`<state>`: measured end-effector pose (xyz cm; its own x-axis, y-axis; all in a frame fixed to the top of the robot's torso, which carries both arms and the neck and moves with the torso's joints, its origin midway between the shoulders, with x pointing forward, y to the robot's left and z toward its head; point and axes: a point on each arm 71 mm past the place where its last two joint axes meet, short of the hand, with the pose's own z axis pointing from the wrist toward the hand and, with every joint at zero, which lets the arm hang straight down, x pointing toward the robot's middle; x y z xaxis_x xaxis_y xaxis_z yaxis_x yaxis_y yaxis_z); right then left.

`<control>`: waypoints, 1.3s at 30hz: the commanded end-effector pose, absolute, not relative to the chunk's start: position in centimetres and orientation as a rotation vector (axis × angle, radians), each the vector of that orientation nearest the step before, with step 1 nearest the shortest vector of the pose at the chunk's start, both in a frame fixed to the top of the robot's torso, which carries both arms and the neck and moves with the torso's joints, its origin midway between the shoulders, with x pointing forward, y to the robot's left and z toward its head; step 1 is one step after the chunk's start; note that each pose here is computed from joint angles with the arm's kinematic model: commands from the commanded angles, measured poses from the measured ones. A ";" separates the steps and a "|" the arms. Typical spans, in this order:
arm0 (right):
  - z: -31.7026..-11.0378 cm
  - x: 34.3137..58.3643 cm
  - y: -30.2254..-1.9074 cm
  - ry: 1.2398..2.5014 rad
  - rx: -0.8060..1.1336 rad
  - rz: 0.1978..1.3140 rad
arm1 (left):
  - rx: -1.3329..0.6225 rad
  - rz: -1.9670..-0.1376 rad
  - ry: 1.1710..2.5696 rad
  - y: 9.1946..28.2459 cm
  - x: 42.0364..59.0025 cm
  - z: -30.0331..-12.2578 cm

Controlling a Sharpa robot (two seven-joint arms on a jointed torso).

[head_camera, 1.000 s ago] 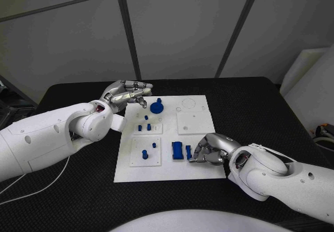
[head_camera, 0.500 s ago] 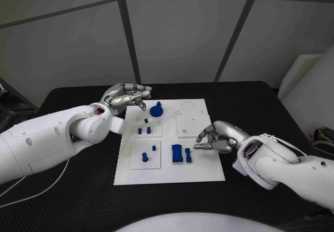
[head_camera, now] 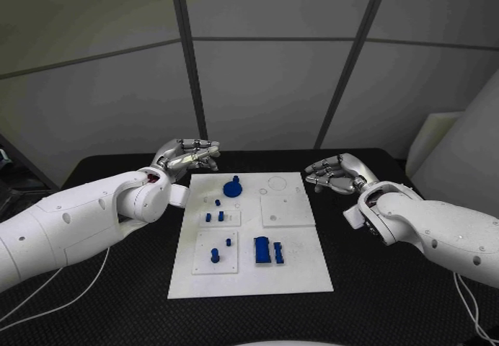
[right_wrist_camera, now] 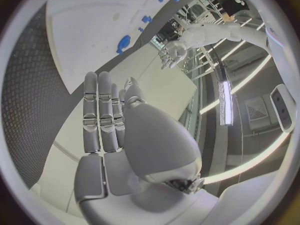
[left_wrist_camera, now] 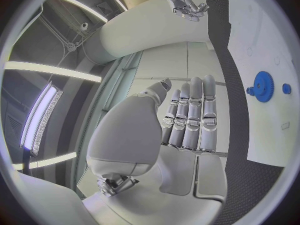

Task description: Assemble the parts on the task board

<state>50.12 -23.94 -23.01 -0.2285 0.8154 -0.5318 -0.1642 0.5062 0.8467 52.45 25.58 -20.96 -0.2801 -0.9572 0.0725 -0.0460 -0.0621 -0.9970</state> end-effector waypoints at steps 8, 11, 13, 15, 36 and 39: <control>-24.7 54.5 -25.0 1.371 0.936 1.202 | -1.300 -1.345 1.142 27.3 55.2 -21.8; -25.1 55.0 -24.2 1.363 0.966 1.231 | -1.305 -1.326 1.118 27.1 55.6 -22.0; -25.2 55.2 -23.5 1.363 0.976 1.250 | -1.306 -1.317 1.108 27.0 55.7 -22.2; -25.5 55.1 -23.6 1.397 0.930 1.153 | -1.297 -1.333 1.188 26.5 55.6 -22.5; -23.0 48.8 -20.1 1.237 1.134 1.234 | -1.225 -1.245 1.215 20.4 48.2 -22.6; -22.7 47.6 -19.7 1.227 1.167 1.234 | -1.217 -1.237 1.216 19.8 47.1 -22.5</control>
<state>47.86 -19.05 -23.05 -0.1603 0.9859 -0.0473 -0.0255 0.0438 0.9987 47.38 19.38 -23.13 -0.1023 -0.9907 0.0901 -0.0717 -0.0830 -0.9940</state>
